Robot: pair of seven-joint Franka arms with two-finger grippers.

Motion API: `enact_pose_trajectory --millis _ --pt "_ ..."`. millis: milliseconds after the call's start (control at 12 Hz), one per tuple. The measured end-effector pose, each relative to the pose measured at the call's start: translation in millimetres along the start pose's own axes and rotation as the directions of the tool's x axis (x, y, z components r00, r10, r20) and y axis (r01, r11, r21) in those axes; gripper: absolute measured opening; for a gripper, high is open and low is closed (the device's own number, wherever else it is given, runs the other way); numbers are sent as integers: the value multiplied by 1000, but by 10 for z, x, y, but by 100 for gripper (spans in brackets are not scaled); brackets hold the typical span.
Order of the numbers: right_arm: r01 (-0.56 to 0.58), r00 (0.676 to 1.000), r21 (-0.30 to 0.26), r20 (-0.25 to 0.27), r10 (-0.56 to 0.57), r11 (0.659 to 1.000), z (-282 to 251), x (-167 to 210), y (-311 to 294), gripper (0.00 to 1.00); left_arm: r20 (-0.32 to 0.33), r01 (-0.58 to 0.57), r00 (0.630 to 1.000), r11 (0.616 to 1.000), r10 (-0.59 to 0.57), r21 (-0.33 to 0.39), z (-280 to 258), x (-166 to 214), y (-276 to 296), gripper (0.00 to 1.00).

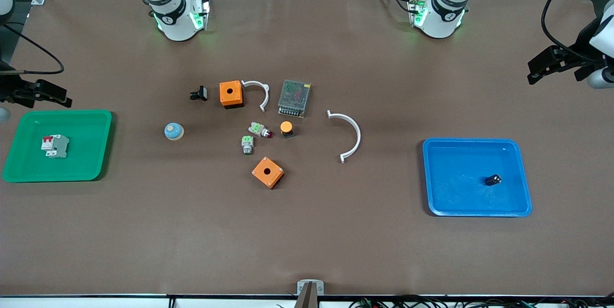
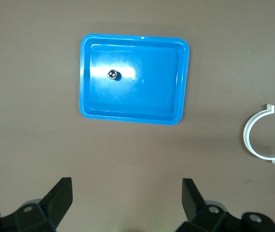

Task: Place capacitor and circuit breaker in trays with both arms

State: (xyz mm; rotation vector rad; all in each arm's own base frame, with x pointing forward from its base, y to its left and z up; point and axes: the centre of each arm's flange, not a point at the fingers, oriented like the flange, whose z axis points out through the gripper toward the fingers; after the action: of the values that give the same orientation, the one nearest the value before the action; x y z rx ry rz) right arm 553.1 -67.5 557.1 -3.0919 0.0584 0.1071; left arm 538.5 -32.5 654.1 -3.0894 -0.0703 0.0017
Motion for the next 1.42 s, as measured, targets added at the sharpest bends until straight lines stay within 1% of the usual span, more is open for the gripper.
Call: enact_pose_trajectory --millis 167,417,500,750,917,1083,1250,1417 --pt "-24 1000 0 -1 24 1000 -4 11 -287 100 1 0 1000 1000 0 0 6 -2 2 100" --pt "-29 999 -1 -27 29 1000 -113 8 -361 100 4 -6 1000 1000 6 -1 48 5 32 100" --pt "-31 999 -1 -41 31 1000 -180 13 -346 100 1 -6 1000 1000 6 -1 59 13 33 100" --pt "-37 994 0 -107 37 999 -497 25 -310 100 -2 -7 1000 1000 7 -3 67 19 38 100" --pt "-38 990 0 -134 38 999 -637 23 -301 100 -1 -23 1000 1000 23 -18 67 16 63 100" --pt "-39 989 0 -140 39 999 -669 22 -298 100 3 -37 999 999 37 -23 85 12 103 100" --pt "-39 989 0 -142 39 999 -677 22 -297 100 -13 -54 998 998 54 -32 129 16 193 100" --pt "-39 987 0 -155 39 999 -741 20 -296 100 -19 -60 998 997 59 -50 145 -16 242 100"
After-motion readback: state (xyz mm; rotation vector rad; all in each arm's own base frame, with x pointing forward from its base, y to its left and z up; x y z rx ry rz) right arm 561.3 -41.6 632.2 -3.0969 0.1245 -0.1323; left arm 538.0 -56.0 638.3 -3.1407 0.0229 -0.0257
